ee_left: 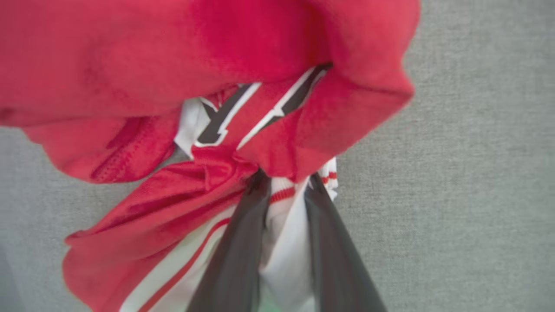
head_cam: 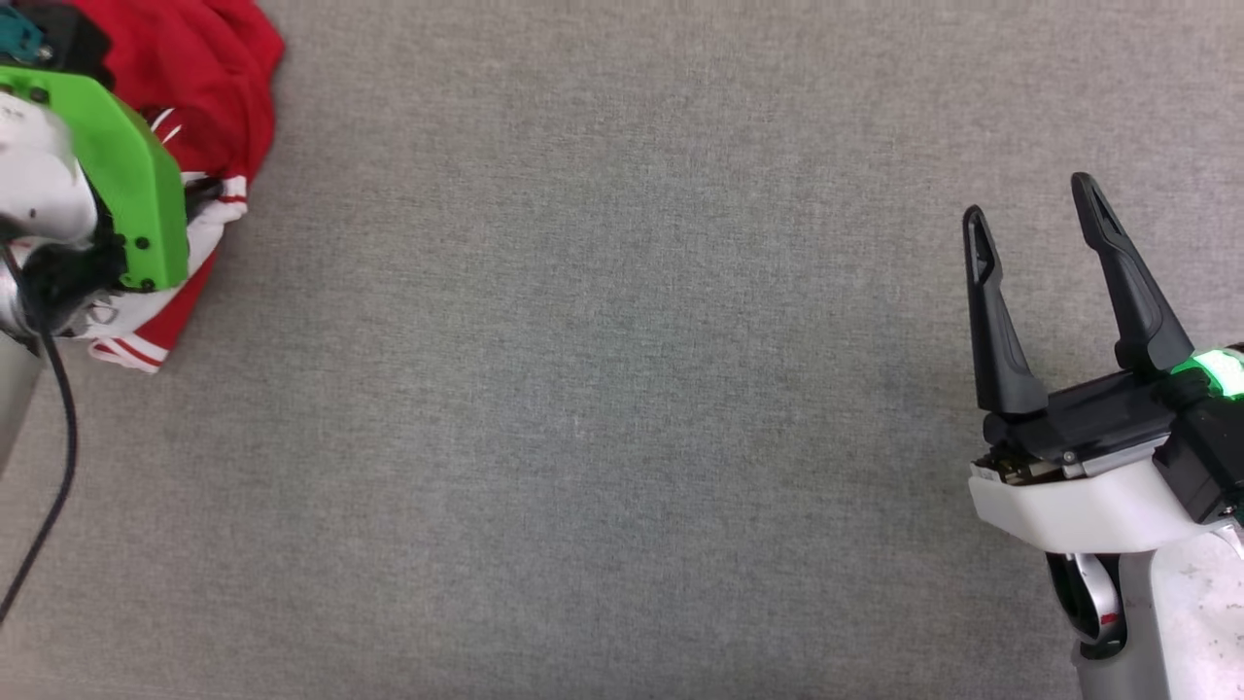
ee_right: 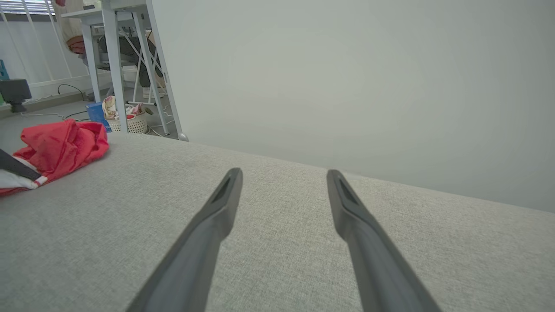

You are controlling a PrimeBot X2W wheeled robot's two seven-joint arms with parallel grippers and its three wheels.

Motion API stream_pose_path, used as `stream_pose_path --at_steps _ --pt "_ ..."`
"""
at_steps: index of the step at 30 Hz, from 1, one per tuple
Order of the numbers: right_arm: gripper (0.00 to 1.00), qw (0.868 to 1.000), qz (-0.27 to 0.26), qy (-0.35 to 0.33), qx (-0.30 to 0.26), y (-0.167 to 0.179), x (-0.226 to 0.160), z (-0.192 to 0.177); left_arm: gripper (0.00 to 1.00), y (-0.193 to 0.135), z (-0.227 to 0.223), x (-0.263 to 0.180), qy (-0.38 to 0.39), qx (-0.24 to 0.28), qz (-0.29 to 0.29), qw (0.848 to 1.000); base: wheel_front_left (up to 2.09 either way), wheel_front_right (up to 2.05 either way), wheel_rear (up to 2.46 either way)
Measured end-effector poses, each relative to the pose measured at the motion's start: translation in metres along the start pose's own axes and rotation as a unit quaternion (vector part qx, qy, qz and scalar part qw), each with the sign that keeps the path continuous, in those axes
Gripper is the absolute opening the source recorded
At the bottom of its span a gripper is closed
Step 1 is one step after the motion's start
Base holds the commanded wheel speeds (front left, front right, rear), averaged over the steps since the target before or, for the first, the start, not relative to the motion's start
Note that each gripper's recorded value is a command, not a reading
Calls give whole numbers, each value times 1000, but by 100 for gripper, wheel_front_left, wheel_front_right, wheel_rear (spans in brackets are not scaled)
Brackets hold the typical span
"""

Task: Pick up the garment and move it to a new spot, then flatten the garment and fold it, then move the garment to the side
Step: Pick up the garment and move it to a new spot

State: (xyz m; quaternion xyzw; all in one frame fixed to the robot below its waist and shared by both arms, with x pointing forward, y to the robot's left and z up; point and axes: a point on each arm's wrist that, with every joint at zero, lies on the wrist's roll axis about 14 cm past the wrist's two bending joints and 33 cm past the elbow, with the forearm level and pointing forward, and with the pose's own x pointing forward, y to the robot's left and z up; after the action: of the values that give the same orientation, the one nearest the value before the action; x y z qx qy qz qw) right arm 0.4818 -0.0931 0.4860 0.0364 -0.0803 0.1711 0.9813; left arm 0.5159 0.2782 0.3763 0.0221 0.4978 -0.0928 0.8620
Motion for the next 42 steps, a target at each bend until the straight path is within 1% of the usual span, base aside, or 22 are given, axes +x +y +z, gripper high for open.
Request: stream_pose_path --at_steps 4,6,9,15,19,22,27,31,34,37,42 --pt "100 1000 -1 -11 5 4 -3 14 0 -22 21 -21 -63 38 -22 997 0 0 0" --pt "100 1000 -2 -17 6 7 -6 22 0 -34 34 -38 -99 63 -33 993 0 0 0" --pt "100 1000 -1 -28 10 12 -10 34 0 -50 44 -63 -132 99 -45 985 0 0 0" --pt "100 999 -1 -52 15 19 -18 60 0 -97 52 -103 -187 163 -88 965 0 0 0" --pt "100 998 -6 -69 14 19 -24 77 0 -143 54 -116 -216 196 -132 947 0 0 0" --pt "100 997 -20 -76 7 11 -30 85 0 -186 57 -117 -232 221 -176 931 0 0 0" --pt "100 995 -53 -79 -8 -10 -43 93 0 -266 67 -118 -261 265 -252 893 0 0 0" --pt "100 993 -85 -80 -18 -30 -54 97 0 -315 63 -105 -258 291 -295 873 0 0 0" --pt "100 990 -114 -76 -24 -49 -64 97 0 -345 48 -88 -240 301 -323 864 0 0 0" --pt "100 988 -137 -67 -29 -64 -70 92 0 -369 33 -73 -222 300 -349 859 0 0 0" --pt "100 986 -155 -49 -30 -76 -75 80 0 -397 -11 -46 -165 288 -384 862 0 0 0"
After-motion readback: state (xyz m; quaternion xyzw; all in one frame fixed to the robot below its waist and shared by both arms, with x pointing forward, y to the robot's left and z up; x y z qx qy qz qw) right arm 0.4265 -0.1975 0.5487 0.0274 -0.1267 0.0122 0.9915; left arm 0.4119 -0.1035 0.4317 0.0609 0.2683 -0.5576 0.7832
